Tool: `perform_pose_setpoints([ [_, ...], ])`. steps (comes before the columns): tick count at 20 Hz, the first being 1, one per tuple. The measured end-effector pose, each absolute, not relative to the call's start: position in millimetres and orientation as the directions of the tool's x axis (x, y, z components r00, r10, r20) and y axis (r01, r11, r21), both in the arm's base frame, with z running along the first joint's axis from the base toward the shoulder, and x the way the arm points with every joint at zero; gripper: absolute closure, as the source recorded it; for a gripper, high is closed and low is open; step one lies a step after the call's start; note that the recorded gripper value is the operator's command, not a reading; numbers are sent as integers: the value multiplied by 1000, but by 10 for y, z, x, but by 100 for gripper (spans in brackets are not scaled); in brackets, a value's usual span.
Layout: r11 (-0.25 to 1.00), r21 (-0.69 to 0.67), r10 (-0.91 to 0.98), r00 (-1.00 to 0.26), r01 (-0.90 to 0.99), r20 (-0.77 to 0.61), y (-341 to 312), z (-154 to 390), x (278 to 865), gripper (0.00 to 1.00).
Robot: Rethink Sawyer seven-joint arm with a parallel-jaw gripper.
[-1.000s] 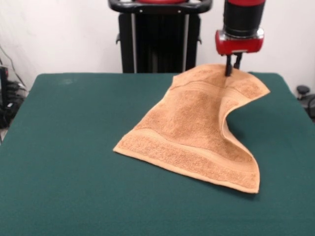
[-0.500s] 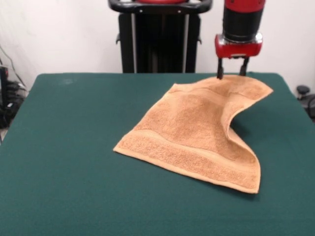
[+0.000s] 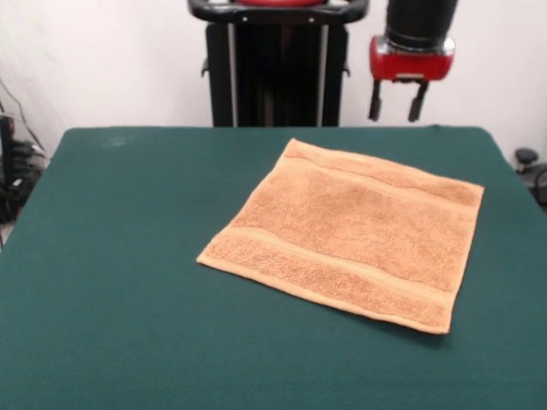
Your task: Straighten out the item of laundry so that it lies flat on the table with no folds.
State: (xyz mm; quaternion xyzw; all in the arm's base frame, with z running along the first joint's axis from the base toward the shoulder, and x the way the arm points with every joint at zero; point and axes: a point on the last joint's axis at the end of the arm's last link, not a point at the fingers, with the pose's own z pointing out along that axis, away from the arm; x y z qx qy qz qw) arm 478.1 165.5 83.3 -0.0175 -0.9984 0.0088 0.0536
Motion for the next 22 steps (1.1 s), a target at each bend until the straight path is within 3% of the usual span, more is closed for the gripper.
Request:
perform_pose_setpoints([
  [9,982,14,186,-973,189,137,882,1240,5300,0],
  [22,973,-84,212,-977,214,-39,332,1353,5997,0],
])
